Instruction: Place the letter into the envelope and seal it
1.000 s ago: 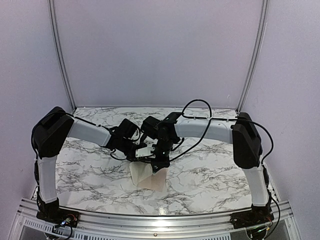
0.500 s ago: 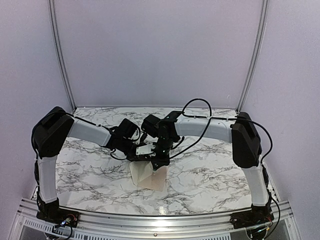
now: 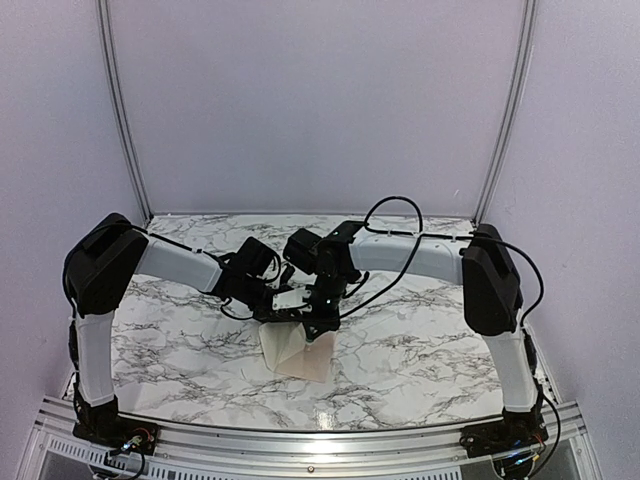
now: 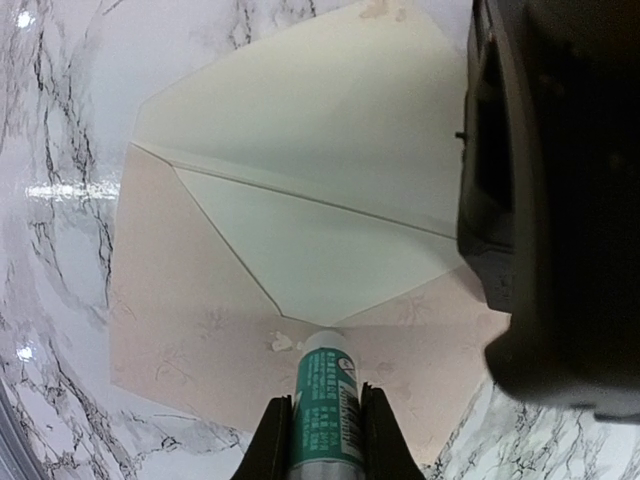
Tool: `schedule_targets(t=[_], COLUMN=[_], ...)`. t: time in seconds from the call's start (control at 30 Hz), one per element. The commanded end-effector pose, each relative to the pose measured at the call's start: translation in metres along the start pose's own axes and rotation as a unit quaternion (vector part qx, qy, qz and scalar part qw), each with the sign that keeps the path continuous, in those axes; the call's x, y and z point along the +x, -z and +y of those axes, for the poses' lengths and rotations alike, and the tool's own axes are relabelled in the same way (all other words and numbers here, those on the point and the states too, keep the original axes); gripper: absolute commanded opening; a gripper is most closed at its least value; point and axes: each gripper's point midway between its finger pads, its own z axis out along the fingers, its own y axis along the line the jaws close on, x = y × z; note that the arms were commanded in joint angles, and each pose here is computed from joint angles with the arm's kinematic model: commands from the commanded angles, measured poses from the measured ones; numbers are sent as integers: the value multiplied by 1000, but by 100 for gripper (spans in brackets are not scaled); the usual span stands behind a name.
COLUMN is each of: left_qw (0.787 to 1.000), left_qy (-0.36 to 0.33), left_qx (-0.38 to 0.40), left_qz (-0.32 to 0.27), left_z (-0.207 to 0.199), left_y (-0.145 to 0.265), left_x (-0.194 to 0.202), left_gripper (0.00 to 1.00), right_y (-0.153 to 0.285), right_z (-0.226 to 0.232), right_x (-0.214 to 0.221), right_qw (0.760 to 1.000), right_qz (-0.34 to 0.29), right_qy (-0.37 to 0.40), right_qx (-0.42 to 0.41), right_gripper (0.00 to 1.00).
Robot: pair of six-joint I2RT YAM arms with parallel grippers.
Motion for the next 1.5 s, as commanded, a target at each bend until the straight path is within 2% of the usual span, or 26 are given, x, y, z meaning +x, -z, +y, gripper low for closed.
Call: schedule_targets(t=[0.0,0.5,1.07,1.23,1.47], left_qw=[999,999,999,999,999], left_qy=[15,15,14,11,-3], left_qx=[-34,-37,-44,-47,-45], left_qz=[27,26,22,21,17], left_z=[23,25,30,32,29], left_y=[-9,-9,-9,-10,-8], left_x=[14,14,10,10,6], left_gripper=[0,0,0,0,0], right_y=[-22,-23,11,30,73], right_z=[30,44,45,38,0], right_x=[17,18,2,-6,-21], right_qw=[997,995,997,998,997], right_qz=[38,42,1,-19,-70], right_qy=[2,8,18,19,-4], right_qx=[-70,-90,-80,-50,32], right_gripper=[0,0,0,0,0])
